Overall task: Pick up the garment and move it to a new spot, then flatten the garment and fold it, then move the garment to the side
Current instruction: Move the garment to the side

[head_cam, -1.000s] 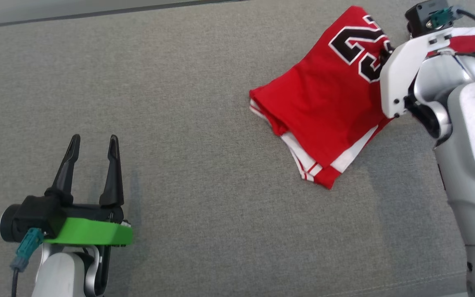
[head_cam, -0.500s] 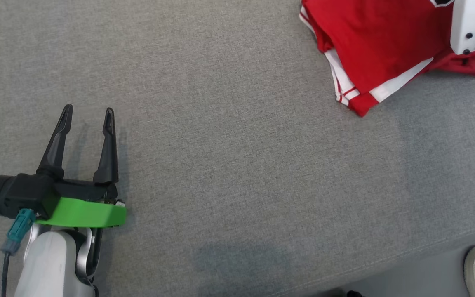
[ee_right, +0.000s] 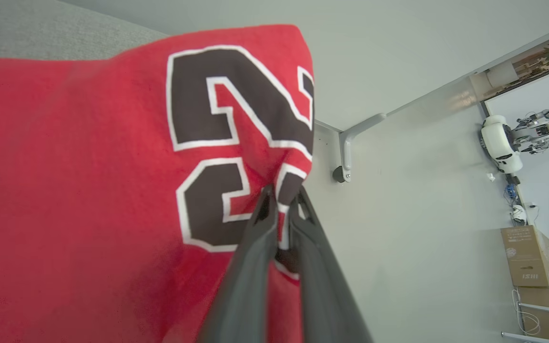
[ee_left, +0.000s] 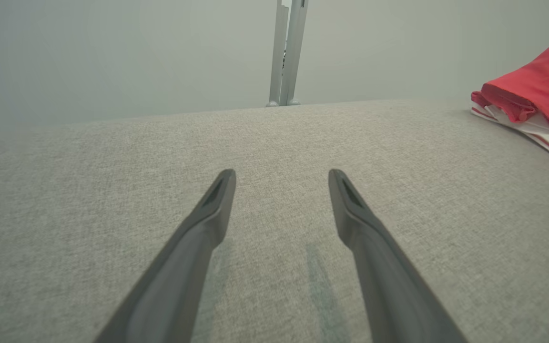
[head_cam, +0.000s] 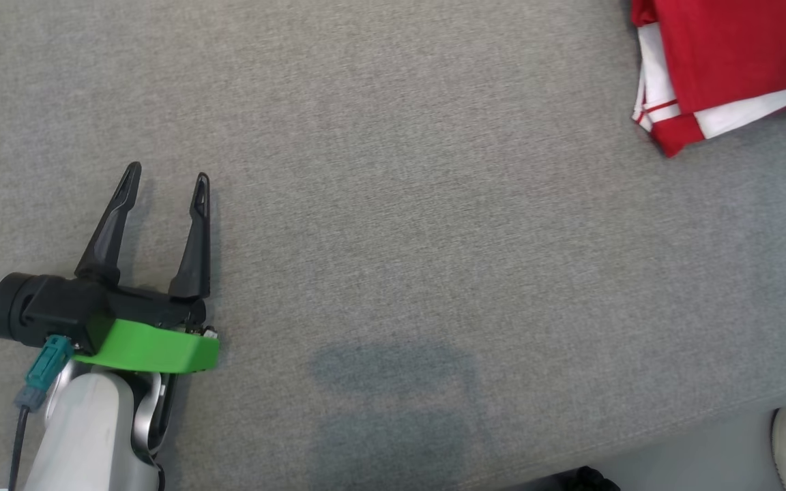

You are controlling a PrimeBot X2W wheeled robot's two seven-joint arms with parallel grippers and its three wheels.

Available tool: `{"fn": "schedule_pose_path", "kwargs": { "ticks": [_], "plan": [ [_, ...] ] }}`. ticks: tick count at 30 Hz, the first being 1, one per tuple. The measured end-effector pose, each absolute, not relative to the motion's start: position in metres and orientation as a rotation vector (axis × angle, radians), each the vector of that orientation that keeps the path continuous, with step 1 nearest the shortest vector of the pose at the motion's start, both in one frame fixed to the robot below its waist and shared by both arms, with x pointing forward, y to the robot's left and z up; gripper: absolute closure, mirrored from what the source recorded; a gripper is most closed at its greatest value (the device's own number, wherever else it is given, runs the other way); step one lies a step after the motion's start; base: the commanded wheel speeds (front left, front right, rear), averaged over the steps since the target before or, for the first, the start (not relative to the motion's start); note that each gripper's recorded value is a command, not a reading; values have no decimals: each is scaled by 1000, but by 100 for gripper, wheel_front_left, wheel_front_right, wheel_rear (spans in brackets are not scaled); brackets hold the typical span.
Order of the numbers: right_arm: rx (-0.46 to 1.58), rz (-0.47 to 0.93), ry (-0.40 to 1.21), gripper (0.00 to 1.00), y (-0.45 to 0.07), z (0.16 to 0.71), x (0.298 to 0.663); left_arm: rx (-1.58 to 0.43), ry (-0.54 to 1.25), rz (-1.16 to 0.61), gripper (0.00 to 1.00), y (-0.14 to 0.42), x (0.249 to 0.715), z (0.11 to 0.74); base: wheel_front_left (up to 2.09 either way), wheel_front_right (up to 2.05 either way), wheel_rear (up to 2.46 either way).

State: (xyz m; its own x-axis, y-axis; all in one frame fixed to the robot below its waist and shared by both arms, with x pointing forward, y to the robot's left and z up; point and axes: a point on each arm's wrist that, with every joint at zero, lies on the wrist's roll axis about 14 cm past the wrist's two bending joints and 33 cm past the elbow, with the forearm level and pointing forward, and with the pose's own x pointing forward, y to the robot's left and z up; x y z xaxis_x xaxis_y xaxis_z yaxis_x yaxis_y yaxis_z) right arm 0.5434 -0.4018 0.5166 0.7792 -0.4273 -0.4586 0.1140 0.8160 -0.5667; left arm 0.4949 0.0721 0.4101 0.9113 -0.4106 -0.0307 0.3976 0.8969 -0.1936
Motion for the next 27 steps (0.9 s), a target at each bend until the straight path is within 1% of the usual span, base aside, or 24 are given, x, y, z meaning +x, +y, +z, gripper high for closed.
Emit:
{"fn": "schedule_pose_path", "kwargs": {
  "ticks": [6,7,8,12,16,20,22,24,27],
  "plan": [
    [-662,-306,650,100,-418,493,550,-170,87,-401,0,83,494,403,0,0,0],
    [-675,-305,657,76,-420,488,550,-167,90,-398,0,85,494,402,0,0,0],
    [-690,-299,661,0,-422,483,550,-163,90,-394,0,87,494,401,0,0,0],
    [-754,-276,681,0,-429,464,553,-139,79,-383,0,93,495,403,0,0,0],
    [-752,-229,623,0,-419,454,564,-125,79,-364,0,101,495,403,0,0,0],
    [-680,-189,511,0,-398,459,573,-167,74,-319,0,107,495,408,0,0,0],
    [-659,-171,467,0,-391,462,572,-185,71,-293,0,114,495,412,0,0,0],
    [-631,-159,415,0,-384,469,570,-155,63,-289,0,118,493,416,0,0,0],
    [-535,-149,317,0,-370,480,566,-171,78,-236,0,128,486,417,0,0,0]
  ]
}}
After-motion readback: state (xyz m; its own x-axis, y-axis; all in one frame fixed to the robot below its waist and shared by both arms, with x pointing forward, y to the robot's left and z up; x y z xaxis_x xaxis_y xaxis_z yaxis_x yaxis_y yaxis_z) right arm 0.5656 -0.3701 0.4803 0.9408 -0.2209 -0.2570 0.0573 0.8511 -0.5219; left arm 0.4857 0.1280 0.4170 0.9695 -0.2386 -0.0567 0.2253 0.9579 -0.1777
